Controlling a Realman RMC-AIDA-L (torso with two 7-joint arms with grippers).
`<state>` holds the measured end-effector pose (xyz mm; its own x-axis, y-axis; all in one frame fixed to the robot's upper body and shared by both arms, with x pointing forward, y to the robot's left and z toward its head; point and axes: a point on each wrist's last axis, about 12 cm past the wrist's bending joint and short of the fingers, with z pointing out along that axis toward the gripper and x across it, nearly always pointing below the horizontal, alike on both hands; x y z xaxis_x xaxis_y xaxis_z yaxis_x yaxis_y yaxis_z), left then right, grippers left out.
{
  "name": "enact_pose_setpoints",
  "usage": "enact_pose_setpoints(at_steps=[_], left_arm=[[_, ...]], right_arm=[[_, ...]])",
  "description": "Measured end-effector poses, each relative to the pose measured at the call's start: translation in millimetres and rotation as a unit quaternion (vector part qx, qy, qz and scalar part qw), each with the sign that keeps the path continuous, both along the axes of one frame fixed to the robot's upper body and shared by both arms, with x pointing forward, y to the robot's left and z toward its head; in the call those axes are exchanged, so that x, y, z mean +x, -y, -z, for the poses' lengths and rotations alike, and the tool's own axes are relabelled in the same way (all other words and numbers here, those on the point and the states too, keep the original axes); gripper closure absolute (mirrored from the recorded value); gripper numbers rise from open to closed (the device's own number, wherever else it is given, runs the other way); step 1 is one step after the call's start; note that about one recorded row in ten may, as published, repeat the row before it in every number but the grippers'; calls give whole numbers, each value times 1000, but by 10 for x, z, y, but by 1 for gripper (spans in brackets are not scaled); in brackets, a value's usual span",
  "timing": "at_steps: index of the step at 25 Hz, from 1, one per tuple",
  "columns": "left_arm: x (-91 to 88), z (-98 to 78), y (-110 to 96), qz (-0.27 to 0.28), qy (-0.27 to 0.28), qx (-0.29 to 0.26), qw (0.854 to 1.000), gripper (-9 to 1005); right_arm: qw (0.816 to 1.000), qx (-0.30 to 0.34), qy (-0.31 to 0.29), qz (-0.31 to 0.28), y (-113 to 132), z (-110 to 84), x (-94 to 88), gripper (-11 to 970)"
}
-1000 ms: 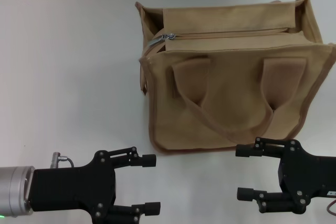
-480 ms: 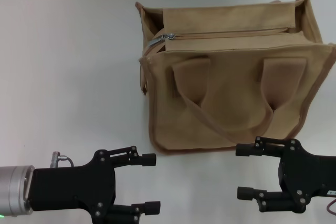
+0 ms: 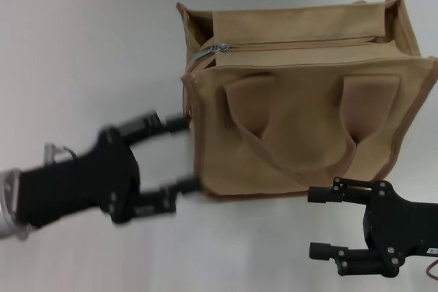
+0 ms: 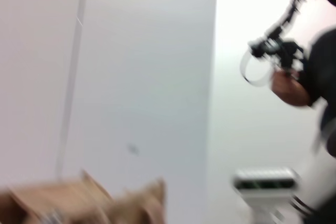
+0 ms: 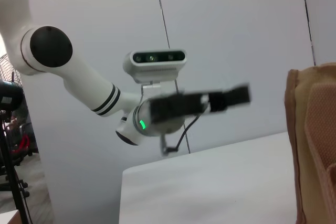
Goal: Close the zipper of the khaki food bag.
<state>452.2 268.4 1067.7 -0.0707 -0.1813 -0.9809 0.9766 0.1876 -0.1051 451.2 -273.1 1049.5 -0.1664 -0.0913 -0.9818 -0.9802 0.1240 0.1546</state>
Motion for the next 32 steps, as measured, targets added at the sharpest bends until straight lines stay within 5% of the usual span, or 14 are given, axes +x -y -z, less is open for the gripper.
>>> enact_pose_setpoints(at_steps=[8, 16, 24, 32], left_arm=[[167, -140, -134, -123, 36, -74, 989, 235], [427, -39, -248, -199, 13, 8, 980, 247], [590, 51, -139, -184, 2, 85, 979, 259], [674, 36, 7, -148, 14, 108, 983, 271]], right_arm=[[1000, 1, 0, 4, 9, 3, -7, 206], [1000, 2, -1, 6, 15, 4, -13, 207], [1000, 4, 0, 4, 12, -2, -10, 207], [1000, 3, -2, 5, 14, 1, -14, 207]])
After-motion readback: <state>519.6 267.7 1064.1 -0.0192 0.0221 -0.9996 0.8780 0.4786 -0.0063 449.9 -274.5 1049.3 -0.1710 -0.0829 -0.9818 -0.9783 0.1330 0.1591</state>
